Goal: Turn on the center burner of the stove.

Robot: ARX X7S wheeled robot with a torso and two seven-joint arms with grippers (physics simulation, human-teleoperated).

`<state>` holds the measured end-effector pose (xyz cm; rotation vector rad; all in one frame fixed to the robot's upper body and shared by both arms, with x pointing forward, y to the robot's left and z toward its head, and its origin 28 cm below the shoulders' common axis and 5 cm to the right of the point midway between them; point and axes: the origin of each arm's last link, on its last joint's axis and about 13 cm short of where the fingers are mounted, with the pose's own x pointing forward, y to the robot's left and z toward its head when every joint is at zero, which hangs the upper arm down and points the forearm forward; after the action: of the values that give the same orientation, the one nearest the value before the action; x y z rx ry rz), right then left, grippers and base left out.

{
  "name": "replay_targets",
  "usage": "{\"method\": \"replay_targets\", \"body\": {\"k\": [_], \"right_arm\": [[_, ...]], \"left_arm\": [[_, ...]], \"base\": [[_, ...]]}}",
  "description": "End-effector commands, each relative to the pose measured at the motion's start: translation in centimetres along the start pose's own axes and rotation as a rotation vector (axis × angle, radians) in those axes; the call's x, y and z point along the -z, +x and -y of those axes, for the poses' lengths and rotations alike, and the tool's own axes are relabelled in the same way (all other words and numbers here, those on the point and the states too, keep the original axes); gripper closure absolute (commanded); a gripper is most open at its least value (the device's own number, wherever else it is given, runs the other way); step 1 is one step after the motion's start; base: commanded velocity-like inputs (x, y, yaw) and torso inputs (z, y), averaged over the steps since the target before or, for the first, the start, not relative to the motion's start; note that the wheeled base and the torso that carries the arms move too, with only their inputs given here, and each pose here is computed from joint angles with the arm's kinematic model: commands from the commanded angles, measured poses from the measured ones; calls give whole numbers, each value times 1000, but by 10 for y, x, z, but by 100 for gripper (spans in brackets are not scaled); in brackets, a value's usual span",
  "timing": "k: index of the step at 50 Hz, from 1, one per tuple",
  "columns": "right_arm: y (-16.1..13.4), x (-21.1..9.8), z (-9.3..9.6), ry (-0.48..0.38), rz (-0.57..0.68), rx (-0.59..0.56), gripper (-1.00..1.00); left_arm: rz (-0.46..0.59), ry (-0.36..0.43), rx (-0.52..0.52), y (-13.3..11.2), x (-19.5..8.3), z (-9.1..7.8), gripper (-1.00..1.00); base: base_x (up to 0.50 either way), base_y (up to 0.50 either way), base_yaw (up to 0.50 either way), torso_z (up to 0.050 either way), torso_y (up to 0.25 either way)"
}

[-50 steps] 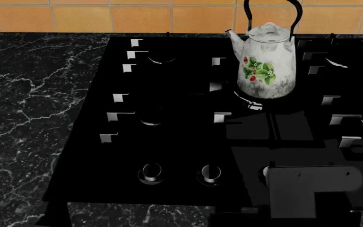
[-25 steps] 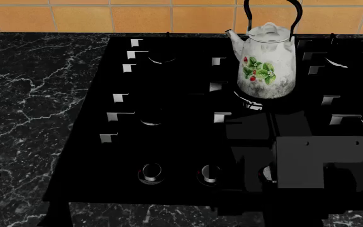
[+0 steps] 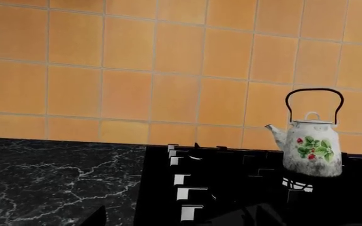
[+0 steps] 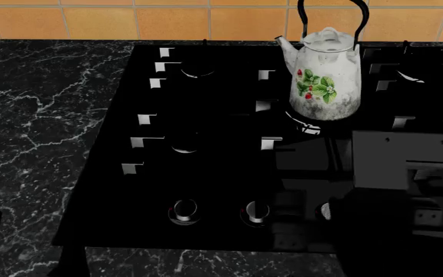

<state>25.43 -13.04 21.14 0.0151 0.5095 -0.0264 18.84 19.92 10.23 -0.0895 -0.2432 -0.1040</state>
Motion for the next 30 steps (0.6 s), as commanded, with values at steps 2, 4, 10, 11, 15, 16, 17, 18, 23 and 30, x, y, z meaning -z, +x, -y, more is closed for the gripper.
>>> {"method": "replay_targets", "body": {"k": [2, 4, 10, 11, 15, 16, 17, 18, 23, 30], "right_arm": [[12, -9, 12, 37, -87, 18, -100], [16, -9, 13, 32, -95, 26, -100], [26, -12, 16, 19, -116, 44, -100], [27, -13, 16, 13, -119, 47, -100], [36, -12, 14, -13, -137, 53, -100], [36, -13, 13, -17, -137, 53, -100], [38, -14, 12, -26, -135, 54, -100], [39, -16, 12, -56, -129, 73, -100], [44, -21, 10, -60, -149, 70, -100], [49, -22, 8, -66, -179, 64, -100]], "left_arm": [[-3, 5, 6, 0, 1, 0, -100], [-3, 5, 7, 0, 1, 1, -100], [-2, 8, 6, 0, 0, 1, -100], [-2, 9, 6, 0, 0, 1, -100], [-2, 9, 6, 0, 1, 1, -100], [-2, 9, 6, 0, 1, 1, -100], [-2, 9, 6, 0, 1, 1, -100], [-2, 9, 7, 0, 1, 1, -100], [-2, 9, 6, 0, 1, 1, -100], [-3, 18, 7, 0, 1, 1, -100]], "base": [[0, 0, 0, 0, 0], [0, 0, 0, 0, 0], [0, 0, 0, 0, 0], [0, 0, 0, 0, 0], [0, 0, 0, 0, 0], [0, 0, 0, 0, 0], [0, 0, 0, 0, 0], [0, 0, 0, 0, 0], [0, 0, 0, 0, 0], [0, 0, 0, 0, 0]]}}
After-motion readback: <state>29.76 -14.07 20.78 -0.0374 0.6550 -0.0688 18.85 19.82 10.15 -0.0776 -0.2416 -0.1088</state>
